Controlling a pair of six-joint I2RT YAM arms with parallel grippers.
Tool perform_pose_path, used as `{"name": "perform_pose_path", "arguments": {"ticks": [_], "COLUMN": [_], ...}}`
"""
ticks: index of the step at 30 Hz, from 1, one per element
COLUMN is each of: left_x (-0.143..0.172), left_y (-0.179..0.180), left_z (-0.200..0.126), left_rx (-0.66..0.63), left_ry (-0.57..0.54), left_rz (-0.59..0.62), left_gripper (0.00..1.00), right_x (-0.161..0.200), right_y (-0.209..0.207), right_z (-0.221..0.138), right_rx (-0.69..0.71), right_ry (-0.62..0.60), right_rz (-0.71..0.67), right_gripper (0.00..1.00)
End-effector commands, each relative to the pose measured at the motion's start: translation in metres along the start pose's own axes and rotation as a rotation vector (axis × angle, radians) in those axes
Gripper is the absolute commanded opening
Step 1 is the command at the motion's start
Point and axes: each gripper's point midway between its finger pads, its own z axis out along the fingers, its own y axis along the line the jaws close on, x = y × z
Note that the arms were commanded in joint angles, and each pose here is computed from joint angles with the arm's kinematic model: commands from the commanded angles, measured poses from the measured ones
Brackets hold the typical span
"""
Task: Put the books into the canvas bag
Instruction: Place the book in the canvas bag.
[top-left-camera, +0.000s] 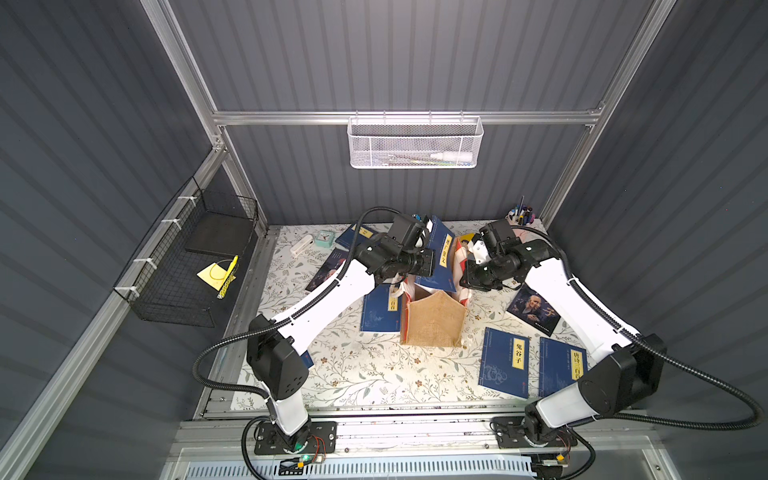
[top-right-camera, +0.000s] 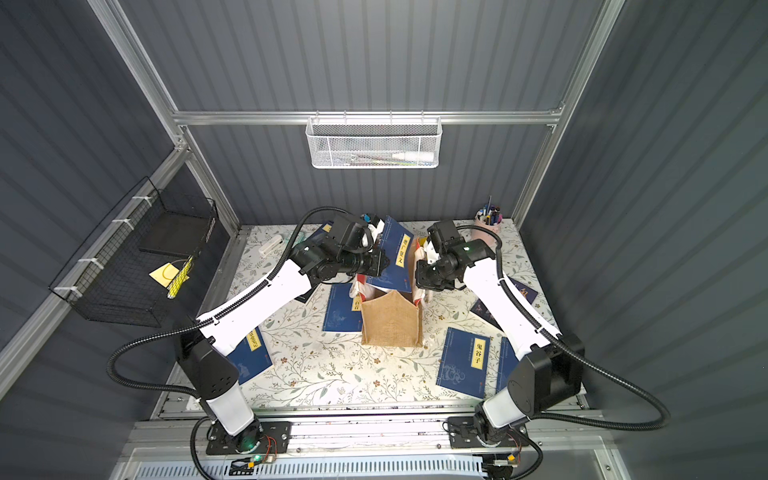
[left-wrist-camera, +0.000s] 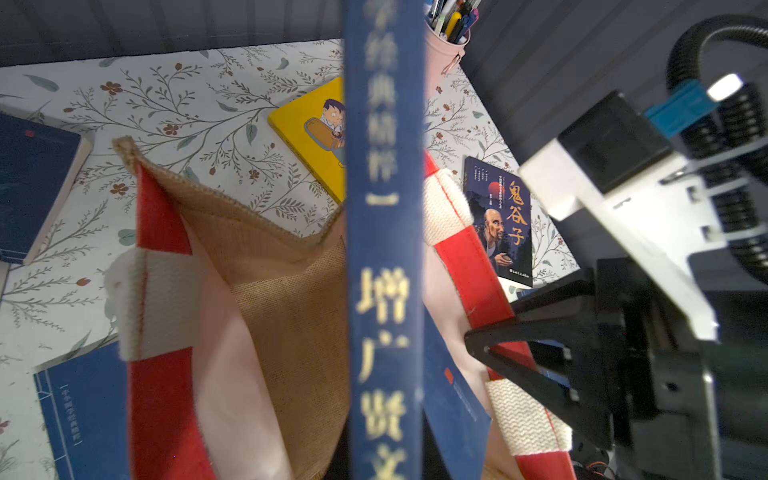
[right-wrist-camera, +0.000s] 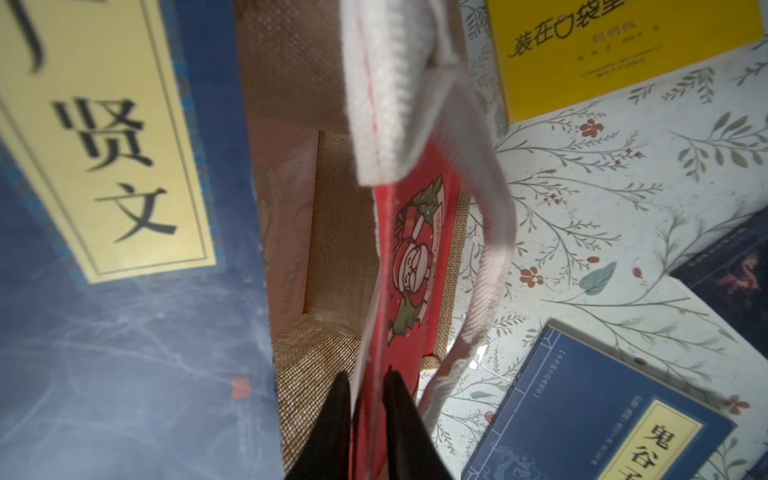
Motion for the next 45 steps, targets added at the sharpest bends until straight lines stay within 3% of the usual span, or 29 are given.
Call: {"name": "perform_pose_path", "arguments": {"ticks": [1,11,19,28,35,41,45], "left_x": [0.008,0.017,0.059,0.07,0.059,0.052,0.052], "left_y": [0.014,-0.017,0.003,0.012,0.005,0.018,0.026], "left_z": [0.004,0.026,0.054,0.085,0.106,0.106,0.105], "left_rx": [-0.092,-0.066,-0.177,-0.247,-0.121,0.017,0.036], "left_ry": [0.058,0.148,0.306,0.356,0.318,0.301,0.294], "left_rz": [0.056,0.143,0.077,-0.11,-0.298,-0.49,-0.546], "left_gripper": [0.0,0.0,0.0,0.0,0.0,0.0,0.0], "right_x": [0.006,0.011,0.009,0.012,0.02,0.028,0.033], "right_y": [-0.002,-0.006,-0.006,0.002,0.002,0.006,0.008], "right_z": [-0.011,-0.009,-0.009,-0.007,-0.001,0.0,0.0], "right_rx": [-0.001,0.004,-0.021,-0.088,-0.101,-0.134,-0.15], "right_ry": [-0.015,-0.012,-0.043,-0.037,-0.004,0.025,0.039], "right_rz": [-0.006,-0.004,0.018,0.032,0.038,0.021,0.013], "right_gripper": [0.17,0.14,0.08,0.06,0.06,0.06,0.06]}}
